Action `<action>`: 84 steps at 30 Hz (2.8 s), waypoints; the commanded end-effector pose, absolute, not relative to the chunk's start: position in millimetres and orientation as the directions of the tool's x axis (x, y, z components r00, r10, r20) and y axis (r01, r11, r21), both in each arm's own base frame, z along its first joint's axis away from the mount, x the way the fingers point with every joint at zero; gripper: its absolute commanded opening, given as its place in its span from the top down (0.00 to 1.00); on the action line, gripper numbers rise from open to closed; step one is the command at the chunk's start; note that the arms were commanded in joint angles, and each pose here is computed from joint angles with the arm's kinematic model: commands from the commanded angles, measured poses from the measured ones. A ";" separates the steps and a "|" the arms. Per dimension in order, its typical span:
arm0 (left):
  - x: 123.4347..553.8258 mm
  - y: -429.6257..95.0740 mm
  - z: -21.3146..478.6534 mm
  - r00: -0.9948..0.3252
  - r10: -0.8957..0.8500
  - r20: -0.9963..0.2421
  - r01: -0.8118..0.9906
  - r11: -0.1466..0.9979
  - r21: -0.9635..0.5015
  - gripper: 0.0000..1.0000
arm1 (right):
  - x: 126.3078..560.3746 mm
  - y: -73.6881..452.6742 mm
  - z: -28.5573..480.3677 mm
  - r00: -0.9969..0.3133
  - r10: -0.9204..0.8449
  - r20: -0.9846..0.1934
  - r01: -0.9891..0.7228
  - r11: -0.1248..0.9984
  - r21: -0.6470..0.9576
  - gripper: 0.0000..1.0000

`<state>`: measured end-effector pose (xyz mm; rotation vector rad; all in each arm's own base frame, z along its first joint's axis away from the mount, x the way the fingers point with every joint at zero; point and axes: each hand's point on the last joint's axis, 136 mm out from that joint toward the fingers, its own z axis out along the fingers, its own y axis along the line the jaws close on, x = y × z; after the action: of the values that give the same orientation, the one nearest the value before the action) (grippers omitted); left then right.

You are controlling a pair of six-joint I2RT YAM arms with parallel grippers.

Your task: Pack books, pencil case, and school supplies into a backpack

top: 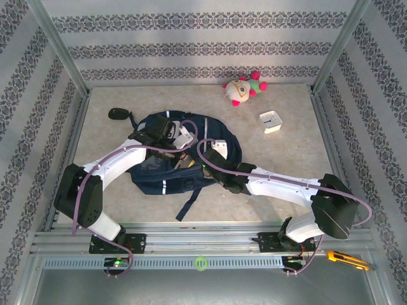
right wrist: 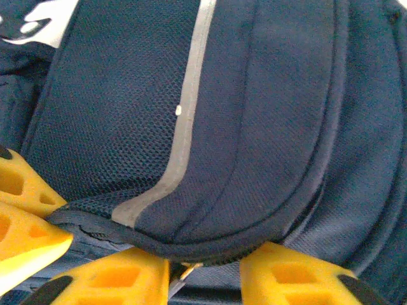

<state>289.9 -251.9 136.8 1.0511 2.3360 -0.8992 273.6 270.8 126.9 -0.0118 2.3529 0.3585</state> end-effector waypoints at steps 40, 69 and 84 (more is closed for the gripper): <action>271.9 -190.2 134.8 -0.536 0.626 -0.566 0.810 0.571 -0.135 0.90 | 259.1 246.0 149.3 -0.629 -0.258 -0.733 -0.660 0.676 0.328 0.60; 333.3 -77.1 92.4 -0.720 -0.387 -0.577 -0.177 0.905 -0.387 0.32 | 292.9 313.7 91.5 -0.918 0.146 -0.370 -0.205 0.622 0.756 0.90; 333.6 -126.9 186.3 -0.439 0.375 -0.817 0.595 0.802 0.048 0.25 | 266.1 299.9 152.9 -0.805 0.095 -0.586 -0.418 0.610 0.673 0.56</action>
<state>362.6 -99.4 164.0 0.2054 2.2501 -0.3158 269.7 314.9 143.5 -0.1486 2.2888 1.1956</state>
